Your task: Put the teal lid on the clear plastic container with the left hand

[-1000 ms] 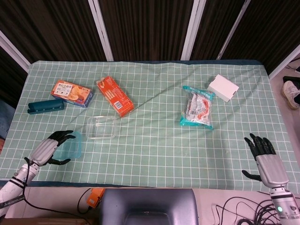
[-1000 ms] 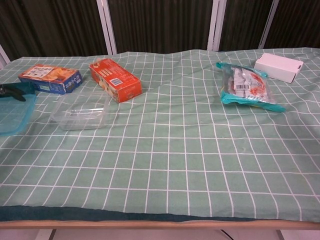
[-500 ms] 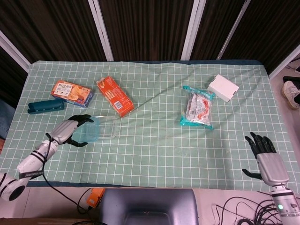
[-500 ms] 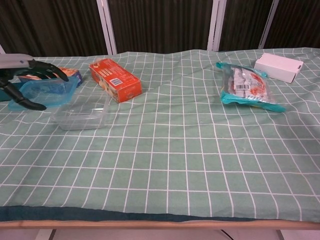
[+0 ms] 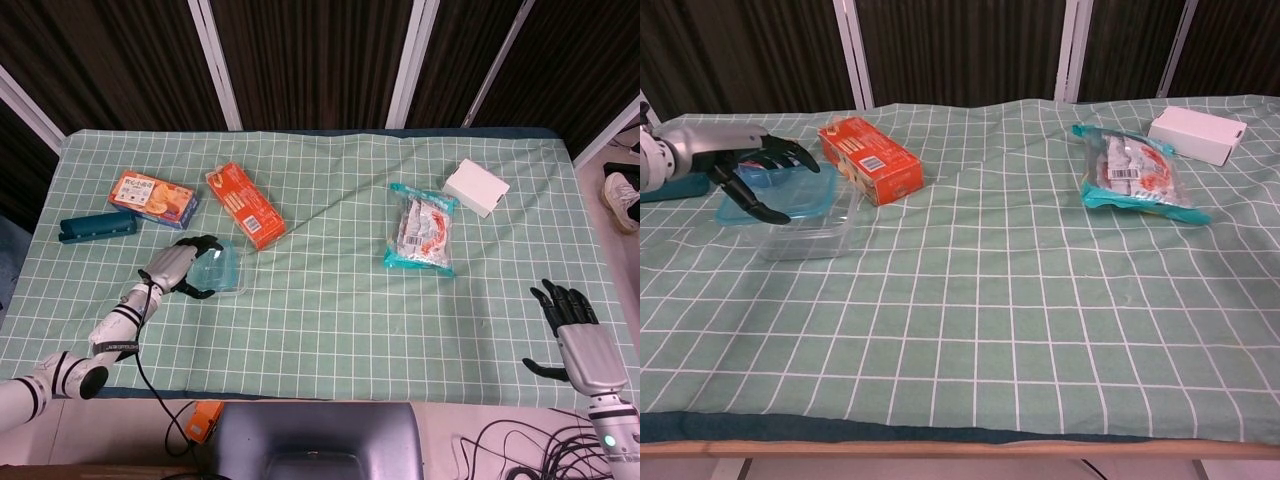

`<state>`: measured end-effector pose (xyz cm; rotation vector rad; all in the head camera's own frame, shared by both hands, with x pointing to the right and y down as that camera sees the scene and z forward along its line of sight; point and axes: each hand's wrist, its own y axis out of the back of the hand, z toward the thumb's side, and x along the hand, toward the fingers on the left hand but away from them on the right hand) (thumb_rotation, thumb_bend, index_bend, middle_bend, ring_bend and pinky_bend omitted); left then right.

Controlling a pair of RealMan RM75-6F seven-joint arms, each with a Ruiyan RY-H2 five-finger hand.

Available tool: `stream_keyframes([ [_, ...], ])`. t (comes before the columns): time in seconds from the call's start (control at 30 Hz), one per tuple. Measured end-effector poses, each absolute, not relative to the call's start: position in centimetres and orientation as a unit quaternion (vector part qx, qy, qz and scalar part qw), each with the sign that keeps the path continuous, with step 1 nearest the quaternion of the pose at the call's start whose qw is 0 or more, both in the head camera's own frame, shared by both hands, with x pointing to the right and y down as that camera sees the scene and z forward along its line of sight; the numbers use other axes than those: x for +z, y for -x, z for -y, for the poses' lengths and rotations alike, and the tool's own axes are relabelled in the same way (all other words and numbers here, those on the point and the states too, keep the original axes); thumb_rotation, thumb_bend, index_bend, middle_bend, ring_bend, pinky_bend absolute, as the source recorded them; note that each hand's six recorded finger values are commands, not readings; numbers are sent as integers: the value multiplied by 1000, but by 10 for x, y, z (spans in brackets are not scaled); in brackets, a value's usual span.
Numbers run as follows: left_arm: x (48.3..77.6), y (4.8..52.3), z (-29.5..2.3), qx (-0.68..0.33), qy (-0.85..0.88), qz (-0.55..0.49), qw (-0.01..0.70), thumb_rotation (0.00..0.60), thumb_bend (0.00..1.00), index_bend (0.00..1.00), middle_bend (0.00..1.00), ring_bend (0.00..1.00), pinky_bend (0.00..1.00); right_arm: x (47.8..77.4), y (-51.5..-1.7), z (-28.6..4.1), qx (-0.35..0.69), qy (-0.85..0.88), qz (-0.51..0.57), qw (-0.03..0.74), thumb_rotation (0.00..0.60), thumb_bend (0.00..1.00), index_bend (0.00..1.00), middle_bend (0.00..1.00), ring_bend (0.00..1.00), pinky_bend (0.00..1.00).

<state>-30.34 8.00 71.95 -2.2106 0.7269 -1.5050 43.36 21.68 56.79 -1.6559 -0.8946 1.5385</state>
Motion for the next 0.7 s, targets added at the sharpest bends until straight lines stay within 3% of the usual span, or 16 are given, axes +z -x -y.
stream_keyframes([
  [0.7, 731, 295, -89, -549, 777, -244, 189, 600, 244, 211, 610, 538, 583, 565, -435, -217, 589, 642, 347, 347, 600, 151, 0, 0, 0, 0],
])
